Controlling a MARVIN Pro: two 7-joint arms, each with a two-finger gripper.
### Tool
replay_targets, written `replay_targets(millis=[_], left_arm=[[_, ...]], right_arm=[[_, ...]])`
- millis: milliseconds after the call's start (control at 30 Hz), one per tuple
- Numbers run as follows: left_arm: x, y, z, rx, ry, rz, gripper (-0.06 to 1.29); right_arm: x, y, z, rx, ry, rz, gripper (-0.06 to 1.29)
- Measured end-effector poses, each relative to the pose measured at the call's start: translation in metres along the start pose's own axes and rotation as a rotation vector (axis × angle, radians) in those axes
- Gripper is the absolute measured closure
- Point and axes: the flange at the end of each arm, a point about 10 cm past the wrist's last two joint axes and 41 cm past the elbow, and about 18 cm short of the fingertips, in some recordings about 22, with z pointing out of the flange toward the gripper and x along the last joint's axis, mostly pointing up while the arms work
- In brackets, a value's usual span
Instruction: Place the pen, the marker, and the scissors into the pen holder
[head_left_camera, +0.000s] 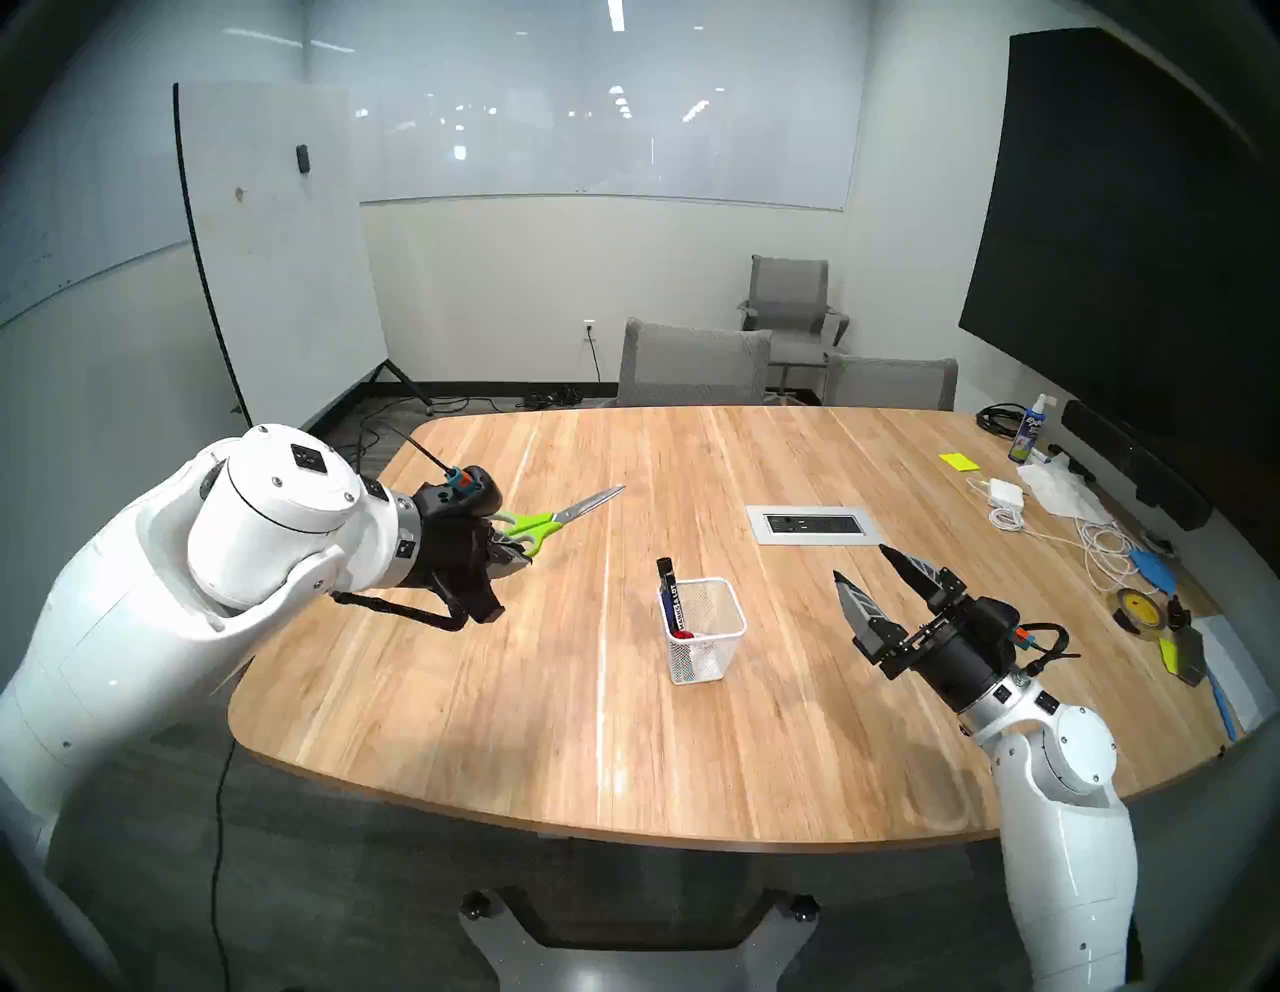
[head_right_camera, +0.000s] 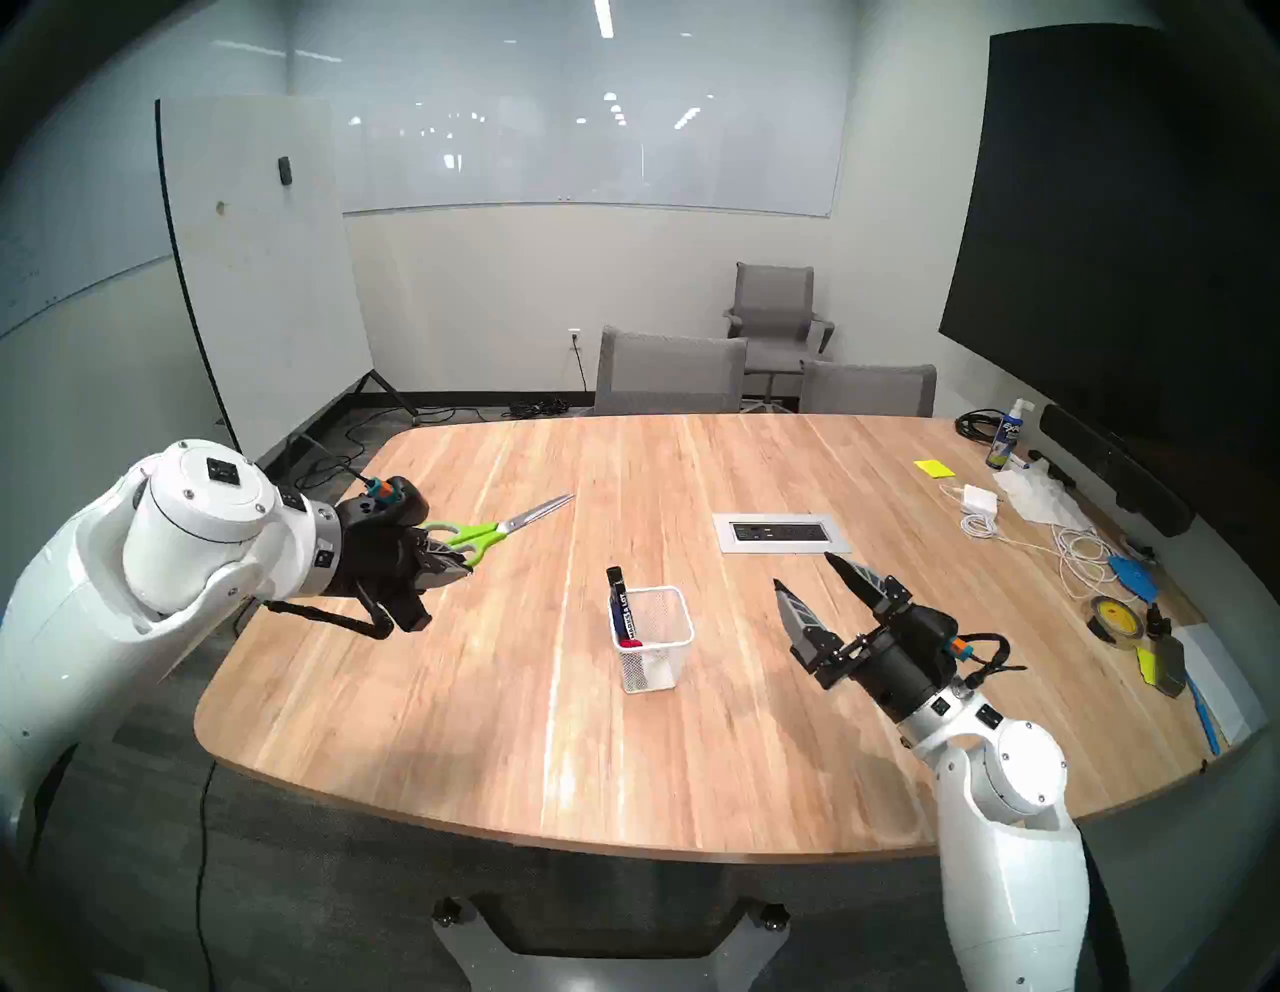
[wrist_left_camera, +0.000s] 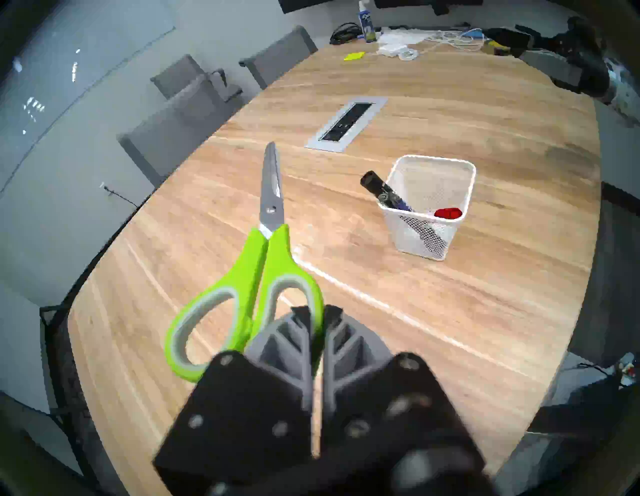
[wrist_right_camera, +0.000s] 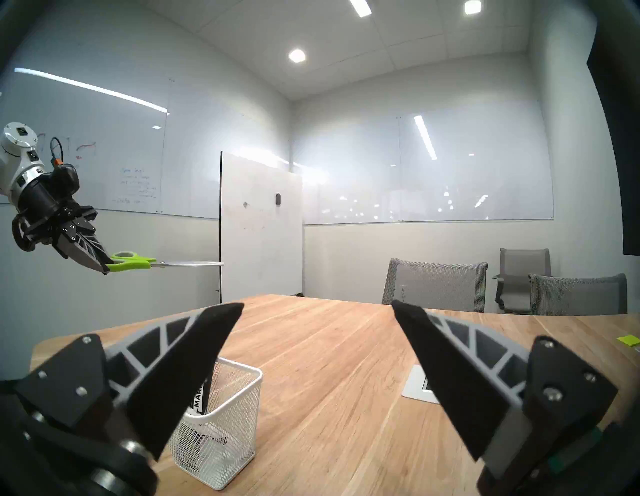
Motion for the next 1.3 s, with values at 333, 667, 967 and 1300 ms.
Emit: replay_targets(millis=[333,667,967,1300], left_arm=[[0.02,0.003,0.003,-0.014,0.009,0.039,1.21],[0.039,0.005,0.001,-0.034,0.028,0.102,1.21],[0.047,0.013,0.005,-0.068,0.006,0.183,1.21],[0.051,0.01,-0.004,-0.082,-0.039,0.262,1.21]], right_arm=[[0.0,0.0,0.0,0.0,0.0,0.0,0.0],[0.0,0.0,0.0,0.0,0.0,0.0,0.0],[0.0,0.0,0.0,0.0,0.0,0.0,0.0],[0.0,0.0,0.0,-0.001,0.0,0.0,0.0]])
